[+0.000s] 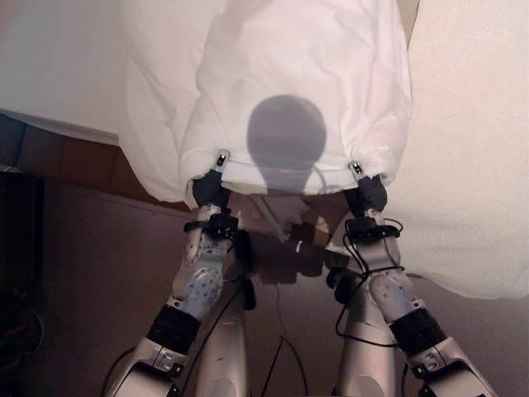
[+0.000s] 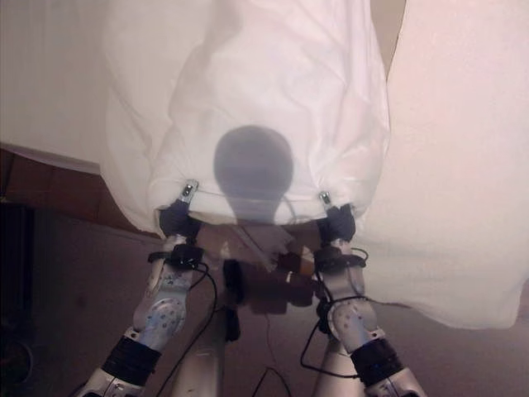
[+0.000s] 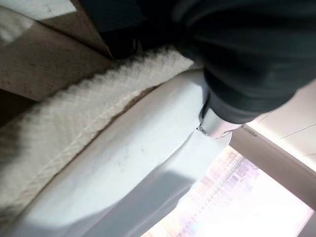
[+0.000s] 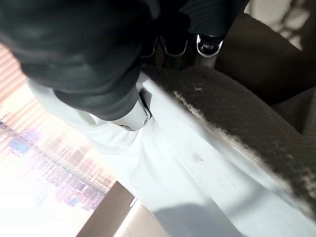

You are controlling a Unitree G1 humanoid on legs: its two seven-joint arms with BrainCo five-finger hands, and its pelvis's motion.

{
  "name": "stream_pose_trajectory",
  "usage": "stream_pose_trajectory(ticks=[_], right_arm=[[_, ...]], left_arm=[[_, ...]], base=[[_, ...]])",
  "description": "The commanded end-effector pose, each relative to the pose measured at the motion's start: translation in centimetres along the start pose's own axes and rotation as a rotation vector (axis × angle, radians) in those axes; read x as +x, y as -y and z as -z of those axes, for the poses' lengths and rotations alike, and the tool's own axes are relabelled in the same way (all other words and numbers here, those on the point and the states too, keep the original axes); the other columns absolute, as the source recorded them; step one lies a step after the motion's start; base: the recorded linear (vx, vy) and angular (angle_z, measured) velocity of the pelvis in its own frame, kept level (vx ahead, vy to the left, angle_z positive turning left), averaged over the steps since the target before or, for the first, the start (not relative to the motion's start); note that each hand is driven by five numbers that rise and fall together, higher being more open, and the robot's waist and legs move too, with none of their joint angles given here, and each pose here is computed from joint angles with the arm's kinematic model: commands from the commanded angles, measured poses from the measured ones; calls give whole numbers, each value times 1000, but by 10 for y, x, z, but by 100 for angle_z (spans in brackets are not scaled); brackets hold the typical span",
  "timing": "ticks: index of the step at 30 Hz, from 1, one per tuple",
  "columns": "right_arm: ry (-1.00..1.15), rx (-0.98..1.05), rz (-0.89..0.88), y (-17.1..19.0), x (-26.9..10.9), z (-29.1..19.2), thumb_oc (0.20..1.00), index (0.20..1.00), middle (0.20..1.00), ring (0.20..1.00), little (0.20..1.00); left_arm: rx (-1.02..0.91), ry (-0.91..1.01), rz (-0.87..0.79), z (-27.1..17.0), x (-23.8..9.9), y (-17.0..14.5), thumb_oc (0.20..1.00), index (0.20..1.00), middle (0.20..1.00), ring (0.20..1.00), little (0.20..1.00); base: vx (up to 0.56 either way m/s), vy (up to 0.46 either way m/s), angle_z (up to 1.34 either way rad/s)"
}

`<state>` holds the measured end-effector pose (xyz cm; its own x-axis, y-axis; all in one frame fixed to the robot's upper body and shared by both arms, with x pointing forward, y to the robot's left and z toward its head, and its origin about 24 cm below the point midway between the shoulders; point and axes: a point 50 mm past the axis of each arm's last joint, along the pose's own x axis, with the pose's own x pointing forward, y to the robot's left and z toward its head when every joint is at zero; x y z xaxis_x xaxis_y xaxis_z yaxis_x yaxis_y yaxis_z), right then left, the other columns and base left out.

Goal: Make the bed

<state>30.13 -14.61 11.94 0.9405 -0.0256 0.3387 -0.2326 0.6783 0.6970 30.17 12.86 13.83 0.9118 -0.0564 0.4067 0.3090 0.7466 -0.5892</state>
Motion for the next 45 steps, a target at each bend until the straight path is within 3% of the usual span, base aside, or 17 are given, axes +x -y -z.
stream_pose_trajectory(ticks=[1, 33, 45], right_arm=[[195, -27, 147, 40, -14, -47, 200, 200, 200, 200, 200], [236, -45, 27, 15, 1, -58, 200, 200, 200, 200, 200], [394, -85, 70, 9, 27, -94, 200, 200, 200, 200, 200]], left_arm=[[106, 150, -23, -41, -13, -27, 200, 200, 200, 200, 200], [107, 163, 20, -47, -8, -19, 200, 200, 200, 200, 200], [93, 208, 82, -53, 5, 0, 200, 200, 200, 200, 200]], base=[[0, 0, 0], [2, -11, -4], [2, -20, -5]])
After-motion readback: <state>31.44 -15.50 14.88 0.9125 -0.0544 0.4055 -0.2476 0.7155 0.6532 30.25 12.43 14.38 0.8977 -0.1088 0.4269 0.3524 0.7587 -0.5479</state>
